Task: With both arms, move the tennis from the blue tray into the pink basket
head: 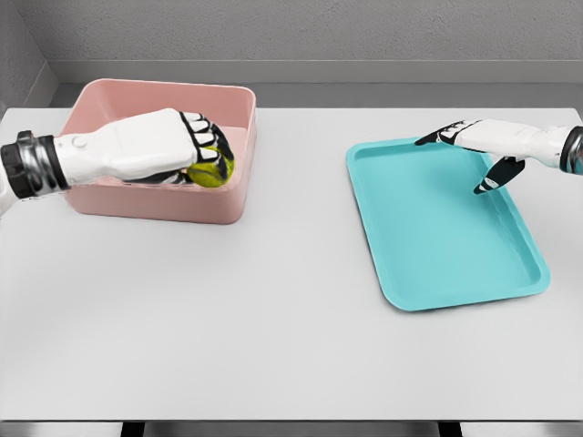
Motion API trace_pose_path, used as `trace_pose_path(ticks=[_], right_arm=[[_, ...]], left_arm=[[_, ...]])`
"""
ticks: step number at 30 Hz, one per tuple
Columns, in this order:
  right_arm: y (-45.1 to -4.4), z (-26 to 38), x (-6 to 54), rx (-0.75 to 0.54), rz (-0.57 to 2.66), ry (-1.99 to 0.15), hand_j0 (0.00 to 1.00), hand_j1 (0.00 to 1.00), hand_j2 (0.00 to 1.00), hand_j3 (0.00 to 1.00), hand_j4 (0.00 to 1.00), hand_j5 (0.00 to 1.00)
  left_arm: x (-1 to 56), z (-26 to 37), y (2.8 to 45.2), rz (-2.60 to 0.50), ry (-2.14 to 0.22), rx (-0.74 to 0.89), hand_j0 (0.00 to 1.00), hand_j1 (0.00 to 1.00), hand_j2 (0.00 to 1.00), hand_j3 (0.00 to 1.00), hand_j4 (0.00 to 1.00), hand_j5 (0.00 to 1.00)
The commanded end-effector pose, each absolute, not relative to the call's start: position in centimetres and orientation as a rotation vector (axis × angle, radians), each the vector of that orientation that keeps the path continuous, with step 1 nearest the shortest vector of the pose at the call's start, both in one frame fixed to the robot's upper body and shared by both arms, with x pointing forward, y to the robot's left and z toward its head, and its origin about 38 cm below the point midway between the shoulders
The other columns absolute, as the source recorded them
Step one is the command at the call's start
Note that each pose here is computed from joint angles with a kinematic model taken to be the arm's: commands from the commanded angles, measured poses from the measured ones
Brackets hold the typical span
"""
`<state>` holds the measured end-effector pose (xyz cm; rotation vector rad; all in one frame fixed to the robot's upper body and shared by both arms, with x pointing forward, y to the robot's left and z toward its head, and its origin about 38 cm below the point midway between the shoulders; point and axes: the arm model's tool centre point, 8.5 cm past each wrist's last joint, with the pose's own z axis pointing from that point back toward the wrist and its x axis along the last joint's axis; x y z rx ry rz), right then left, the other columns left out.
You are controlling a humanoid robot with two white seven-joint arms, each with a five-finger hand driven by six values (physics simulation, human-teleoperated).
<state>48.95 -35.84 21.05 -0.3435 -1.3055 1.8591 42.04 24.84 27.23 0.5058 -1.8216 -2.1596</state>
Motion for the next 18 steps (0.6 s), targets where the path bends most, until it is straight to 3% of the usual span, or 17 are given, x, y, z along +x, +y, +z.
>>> trace_pose_path(ticks=[1,13,14,15,18], right_arm=[[-35.9,21.1,49.0,-0.342,1.852,-1.309,1.00,1.00,1.00,1.00,1.00,1.00],[-35.9,21.1,49.0,-0.343,1.851,-1.310,1.00,1.00,1.00,1.00,1.00,1.00],[-35.9,21.1,49.0,-0.343,1.851,-1.310,1.00,1.00,1.00,1.00,1.00,1.00],[-35.9,21.1,49.0,-0.343,1.851,-1.310,1.00,1.00,1.00,1.00,1.00,1.00],[-35.9,21.2,49.0,-0.344,1.851,-1.311,1.00,1.00,1.00,1.00,1.00,1.00]], left_arm=[[43.1,26.8,25.8,-2.127,-1.791,0.523,0.54,0.54,0.54,0.54,0.54,0.54],[49.7,24.5,27.4,-1.977,-1.688,0.586,0.54,0.54,0.54,0.54,0.54,0.54],[50.0,24.7,27.5,-1.963,-1.693,0.597,0.80,0.80,0.80,0.80,0.80,0.80],[50.2,25.6,27.7,-1.956,-1.703,0.621,1.00,1.00,1.00,1.00,1.00,1.00],[49.9,26.4,28.0,-1.933,-1.738,0.632,1.00,1.00,1.00,1.00,1.00,1.00]])
